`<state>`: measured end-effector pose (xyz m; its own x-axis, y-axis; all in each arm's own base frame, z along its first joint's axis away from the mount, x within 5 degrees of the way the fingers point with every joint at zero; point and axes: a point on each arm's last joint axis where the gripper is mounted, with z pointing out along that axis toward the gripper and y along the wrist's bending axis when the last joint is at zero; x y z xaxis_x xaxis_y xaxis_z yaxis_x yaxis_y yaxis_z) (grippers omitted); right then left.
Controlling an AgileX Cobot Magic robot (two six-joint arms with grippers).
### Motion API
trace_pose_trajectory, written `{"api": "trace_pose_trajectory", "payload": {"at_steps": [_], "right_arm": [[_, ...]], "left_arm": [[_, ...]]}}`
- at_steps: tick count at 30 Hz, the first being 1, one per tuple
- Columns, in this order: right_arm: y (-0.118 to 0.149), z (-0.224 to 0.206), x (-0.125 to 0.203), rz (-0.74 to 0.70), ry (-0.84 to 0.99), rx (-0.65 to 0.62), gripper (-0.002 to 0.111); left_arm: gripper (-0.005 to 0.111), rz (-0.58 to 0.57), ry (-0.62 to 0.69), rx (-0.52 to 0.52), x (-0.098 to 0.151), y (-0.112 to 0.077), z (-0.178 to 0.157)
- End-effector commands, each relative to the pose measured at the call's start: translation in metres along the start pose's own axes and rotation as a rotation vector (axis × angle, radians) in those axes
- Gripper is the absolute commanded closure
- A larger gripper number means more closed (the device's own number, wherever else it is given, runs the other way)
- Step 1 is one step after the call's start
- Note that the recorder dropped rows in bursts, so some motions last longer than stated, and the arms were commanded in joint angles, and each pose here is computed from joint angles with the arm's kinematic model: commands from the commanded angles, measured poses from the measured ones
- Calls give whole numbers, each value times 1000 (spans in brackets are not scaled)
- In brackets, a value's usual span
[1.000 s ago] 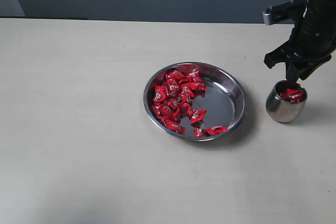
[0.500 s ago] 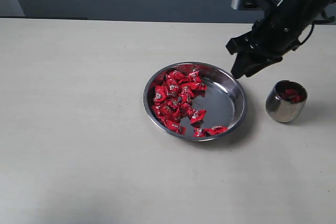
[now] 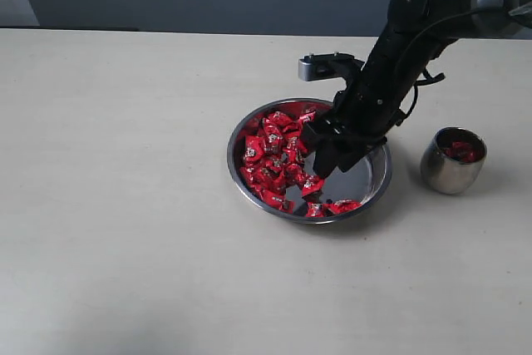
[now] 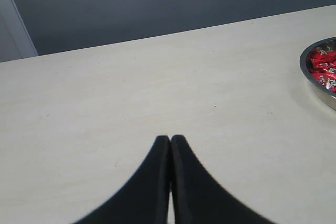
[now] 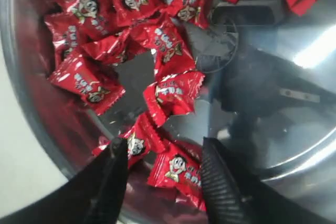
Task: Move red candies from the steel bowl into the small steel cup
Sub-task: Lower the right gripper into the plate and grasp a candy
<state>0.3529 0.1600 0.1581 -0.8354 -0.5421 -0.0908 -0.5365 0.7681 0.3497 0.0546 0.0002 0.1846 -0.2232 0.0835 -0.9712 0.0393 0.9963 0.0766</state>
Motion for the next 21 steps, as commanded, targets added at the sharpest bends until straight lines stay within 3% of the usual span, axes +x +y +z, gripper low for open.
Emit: {"api": "trace_pose_trajectory", "payload": {"at_steps": [1, 13, 21], "right_arm": [[-5, 11, -1, 7, 10, 1, 65], [-10, 24, -6, 41, -19, -7, 65], [-10, 24, -6, 41, -19, -7, 72]], "left_arm": [[106, -2, -11, 10, -1, -1, 0], [106, -2, -11, 10, -1, -1, 0], [106, -2, -11, 10, -1, -1, 0]]}}
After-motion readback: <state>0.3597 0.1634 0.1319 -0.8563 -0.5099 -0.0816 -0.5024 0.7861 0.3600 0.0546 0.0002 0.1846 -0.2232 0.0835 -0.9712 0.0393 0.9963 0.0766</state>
